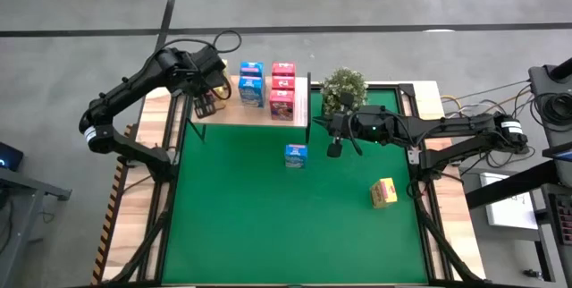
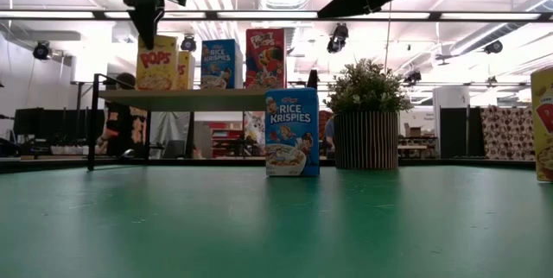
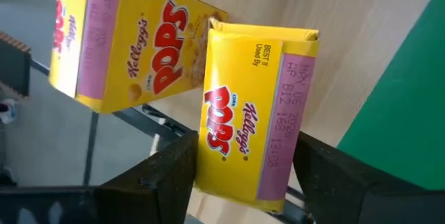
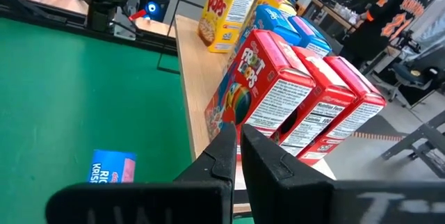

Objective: Stack cereal on shelf
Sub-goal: Put the left yellow cereal box on the shelf aligned with the other yellow cereal box

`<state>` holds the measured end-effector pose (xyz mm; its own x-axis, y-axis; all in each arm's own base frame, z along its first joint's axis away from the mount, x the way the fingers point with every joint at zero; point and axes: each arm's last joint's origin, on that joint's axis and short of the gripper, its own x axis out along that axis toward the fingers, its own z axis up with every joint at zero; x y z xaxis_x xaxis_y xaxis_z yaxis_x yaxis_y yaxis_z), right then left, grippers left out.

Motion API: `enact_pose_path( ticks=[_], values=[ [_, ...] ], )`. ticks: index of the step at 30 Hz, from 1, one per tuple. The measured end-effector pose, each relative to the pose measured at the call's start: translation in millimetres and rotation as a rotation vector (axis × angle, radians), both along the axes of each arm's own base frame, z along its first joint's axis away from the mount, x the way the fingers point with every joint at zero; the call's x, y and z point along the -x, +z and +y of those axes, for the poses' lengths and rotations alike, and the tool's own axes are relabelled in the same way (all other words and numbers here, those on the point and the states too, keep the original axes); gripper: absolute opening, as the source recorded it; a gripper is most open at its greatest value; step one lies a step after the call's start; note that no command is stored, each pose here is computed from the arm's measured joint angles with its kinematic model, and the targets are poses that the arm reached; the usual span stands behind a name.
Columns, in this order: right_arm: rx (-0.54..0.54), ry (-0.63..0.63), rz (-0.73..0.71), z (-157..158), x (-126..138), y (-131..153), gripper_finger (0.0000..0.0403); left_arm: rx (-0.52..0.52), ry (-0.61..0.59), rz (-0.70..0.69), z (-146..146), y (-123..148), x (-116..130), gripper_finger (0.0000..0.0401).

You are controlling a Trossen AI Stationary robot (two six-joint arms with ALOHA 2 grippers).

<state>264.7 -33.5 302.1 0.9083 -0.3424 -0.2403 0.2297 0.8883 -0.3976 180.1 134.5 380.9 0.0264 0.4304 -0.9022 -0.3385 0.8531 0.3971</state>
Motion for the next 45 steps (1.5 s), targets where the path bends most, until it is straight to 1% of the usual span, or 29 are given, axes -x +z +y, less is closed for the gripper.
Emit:
enact_pose_path(
  ticks=[5, 8, 14, 17, 23, 27, 36, 45],
  values=[
    [-0.009, -0.002, -0.001, 0, 0, 0, 0.0012, -0.004, -0.044, 0.020, 0, 0, 0, 0.0190],
    [-0.019, -0.005, -0.004, 0, 0, 0, 0.0012, -0.012, -0.099, 0.039, 1, 0, -1, 0.0182],
    [-0.022, -0.005, 0.019, 0, 1, -2, 0.0012, -0.016, -0.202, 0.087, 1, 0, -1, 0.0181],
    [-0.025, -0.006, 0.018, 0, 1, -2, 0.0012, -0.027, -0.227, 0.087, 2, 1, -2, 0.0181],
    [-0.025, -0.006, 0.016, 0, 1, -2, 0.0012, -0.051, -0.225, 0.057, 4, 2, -5, 0.0181],
    [-0.025, -0.006, 0.016, 0, 1, -2, 0.0012, -0.015, -0.220, 0.047, 4, 1, -3, 0.0181],
    [-0.025, -0.006, 0.016, 0, 1, -2, 0.0012, -0.013, -0.164, 0.038, 12, 2, 4, 0.0180],
    [-0.025, -0.006, 0.016, 0, 1, -2, 0.0012, -0.001, -0.191, 0.029, 12, 2, 4, 0.0180]
  ],
)
